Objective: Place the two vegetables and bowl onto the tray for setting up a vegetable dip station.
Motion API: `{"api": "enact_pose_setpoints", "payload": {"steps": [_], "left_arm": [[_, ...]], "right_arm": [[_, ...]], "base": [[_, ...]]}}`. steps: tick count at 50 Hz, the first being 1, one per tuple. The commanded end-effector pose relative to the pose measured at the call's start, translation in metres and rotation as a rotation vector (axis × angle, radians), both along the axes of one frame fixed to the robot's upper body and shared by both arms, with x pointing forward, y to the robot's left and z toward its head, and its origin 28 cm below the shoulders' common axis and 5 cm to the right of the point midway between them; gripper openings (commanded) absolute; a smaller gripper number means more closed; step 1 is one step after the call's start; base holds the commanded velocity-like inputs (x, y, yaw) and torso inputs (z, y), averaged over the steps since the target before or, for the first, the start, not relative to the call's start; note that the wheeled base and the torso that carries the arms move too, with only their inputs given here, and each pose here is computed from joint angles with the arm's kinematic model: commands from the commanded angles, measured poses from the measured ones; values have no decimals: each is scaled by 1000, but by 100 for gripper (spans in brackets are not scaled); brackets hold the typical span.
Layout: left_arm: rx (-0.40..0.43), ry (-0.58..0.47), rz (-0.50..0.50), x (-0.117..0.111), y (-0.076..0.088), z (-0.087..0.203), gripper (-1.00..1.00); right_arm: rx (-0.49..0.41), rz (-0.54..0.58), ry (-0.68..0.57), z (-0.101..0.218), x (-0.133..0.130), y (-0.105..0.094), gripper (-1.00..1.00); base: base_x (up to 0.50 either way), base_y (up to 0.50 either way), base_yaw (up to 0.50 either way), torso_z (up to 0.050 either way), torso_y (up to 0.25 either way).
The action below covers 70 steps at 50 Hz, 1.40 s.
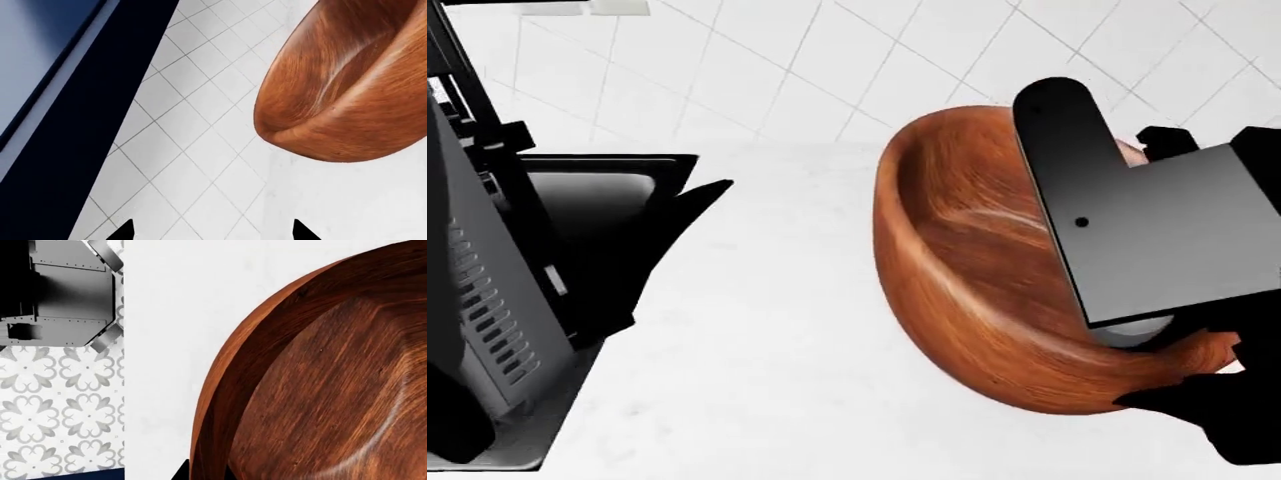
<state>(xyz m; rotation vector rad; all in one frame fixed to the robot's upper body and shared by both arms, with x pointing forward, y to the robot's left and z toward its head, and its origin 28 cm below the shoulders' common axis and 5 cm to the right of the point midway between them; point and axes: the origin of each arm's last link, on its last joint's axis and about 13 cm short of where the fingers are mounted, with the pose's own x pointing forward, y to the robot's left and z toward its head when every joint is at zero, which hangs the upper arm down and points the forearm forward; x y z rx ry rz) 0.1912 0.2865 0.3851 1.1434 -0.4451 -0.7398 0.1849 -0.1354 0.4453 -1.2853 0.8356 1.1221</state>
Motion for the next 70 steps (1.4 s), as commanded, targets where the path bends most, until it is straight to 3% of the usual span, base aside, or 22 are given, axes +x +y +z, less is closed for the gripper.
{"api": "enact_pose_setpoints", "payload": {"steps": [1, 70], "left_arm": [[-11, -11, -1, -3, 2, -1, 100], [-25, -20, 5, 4, 5, -4, 100]], "right_arm": [[-1, 37, -20, 3, -4, 3, -100], [58, 170, -40, -7, 13, 4, -100]], "base": [[1, 500, 0, 0, 0], [-1, 500, 0, 0, 0]]}}
